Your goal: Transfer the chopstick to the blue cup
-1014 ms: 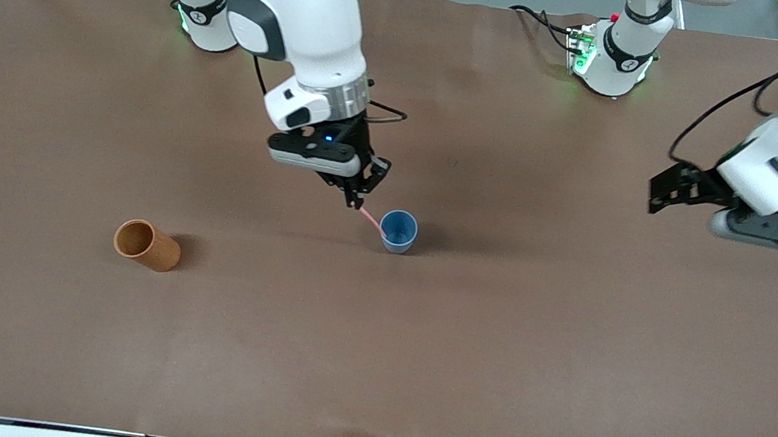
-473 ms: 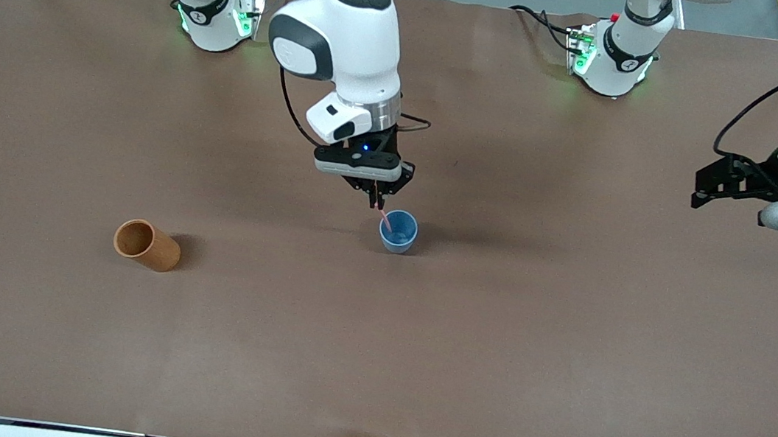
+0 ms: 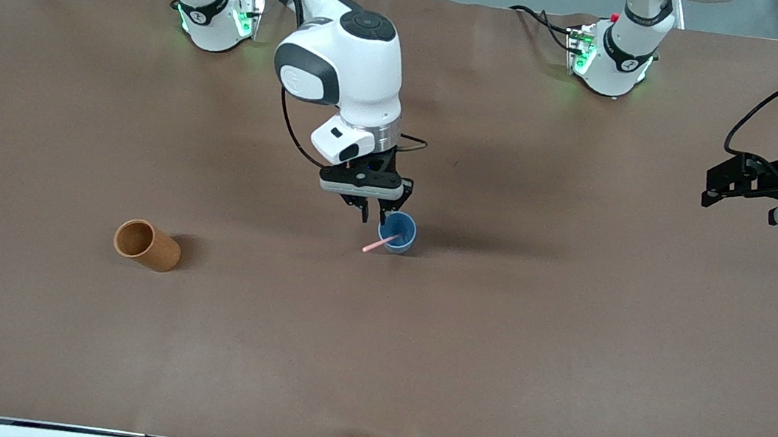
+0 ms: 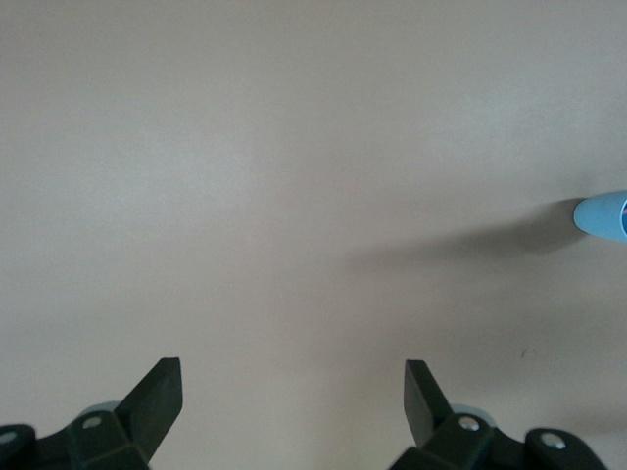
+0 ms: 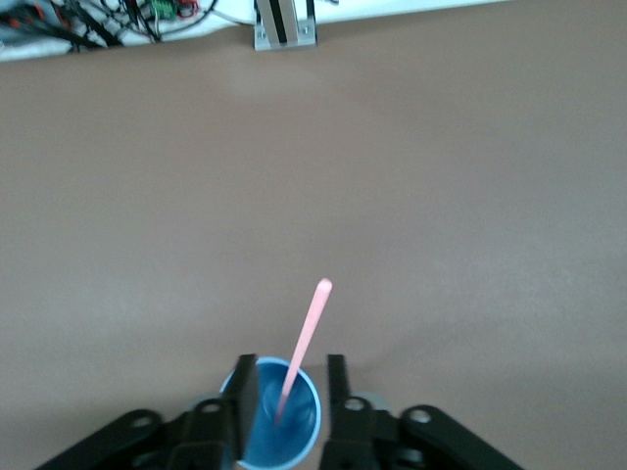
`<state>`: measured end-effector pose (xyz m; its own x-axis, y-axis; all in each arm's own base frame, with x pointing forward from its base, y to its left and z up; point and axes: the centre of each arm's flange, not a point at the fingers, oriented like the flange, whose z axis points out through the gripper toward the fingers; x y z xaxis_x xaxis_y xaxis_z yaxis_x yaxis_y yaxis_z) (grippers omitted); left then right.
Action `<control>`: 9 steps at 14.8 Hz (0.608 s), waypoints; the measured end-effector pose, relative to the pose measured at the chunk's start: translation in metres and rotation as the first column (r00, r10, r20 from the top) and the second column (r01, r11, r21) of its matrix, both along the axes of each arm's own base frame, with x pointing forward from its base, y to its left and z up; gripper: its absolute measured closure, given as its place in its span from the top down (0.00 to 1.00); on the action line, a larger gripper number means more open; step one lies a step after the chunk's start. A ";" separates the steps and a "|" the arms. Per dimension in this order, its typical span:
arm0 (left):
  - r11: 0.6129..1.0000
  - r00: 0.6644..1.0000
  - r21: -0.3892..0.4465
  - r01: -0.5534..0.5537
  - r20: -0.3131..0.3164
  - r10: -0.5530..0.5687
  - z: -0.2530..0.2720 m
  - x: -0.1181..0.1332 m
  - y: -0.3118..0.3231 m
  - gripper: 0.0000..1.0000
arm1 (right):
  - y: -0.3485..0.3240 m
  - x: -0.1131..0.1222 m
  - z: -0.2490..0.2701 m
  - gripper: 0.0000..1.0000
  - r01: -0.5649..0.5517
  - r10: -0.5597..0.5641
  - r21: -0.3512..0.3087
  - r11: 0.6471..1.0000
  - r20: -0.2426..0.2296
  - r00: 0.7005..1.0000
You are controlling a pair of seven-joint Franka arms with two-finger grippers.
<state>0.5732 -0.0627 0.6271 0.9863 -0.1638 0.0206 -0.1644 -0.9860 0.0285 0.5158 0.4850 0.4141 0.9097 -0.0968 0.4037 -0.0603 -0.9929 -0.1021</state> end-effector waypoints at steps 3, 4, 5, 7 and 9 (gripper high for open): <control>1.000 1.000 0.000 0.000 0.000 0.000 0.000 0.000 -0.001 1.00 | -0.007 0.012 0.019 0.73 0.025 -0.026 0.022 0.999 0.022 0.999; 1.000 1.000 0.000 0.000 0.000 0.000 0.000 0.000 -0.001 1.00 | -0.013 0.016 0.026 0.84 0.041 -0.041 0.028 0.999 0.026 0.999; 1.000 1.000 0.000 0.000 0.000 0.000 0.000 0.000 -0.001 1.00 | -0.021 0.021 0.035 0.93 0.061 -0.062 0.031 0.998 0.023 0.998; 1.000 1.000 0.000 -0.007 0.000 0.007 0.000 0.000 -0.001 1.00 | -0.041 0.026 0.059 1.00 0.085 -0.085 0.011 0.996 -0.003 0.996; 1.000 1.000 -0.001 -0.029 -0.001 0.029 0.000 0.000 -0.001 1.00 | -0.068 0.029 0.090 1.00 0.072 -0.072 -0.021 0.997 -0.049 0.996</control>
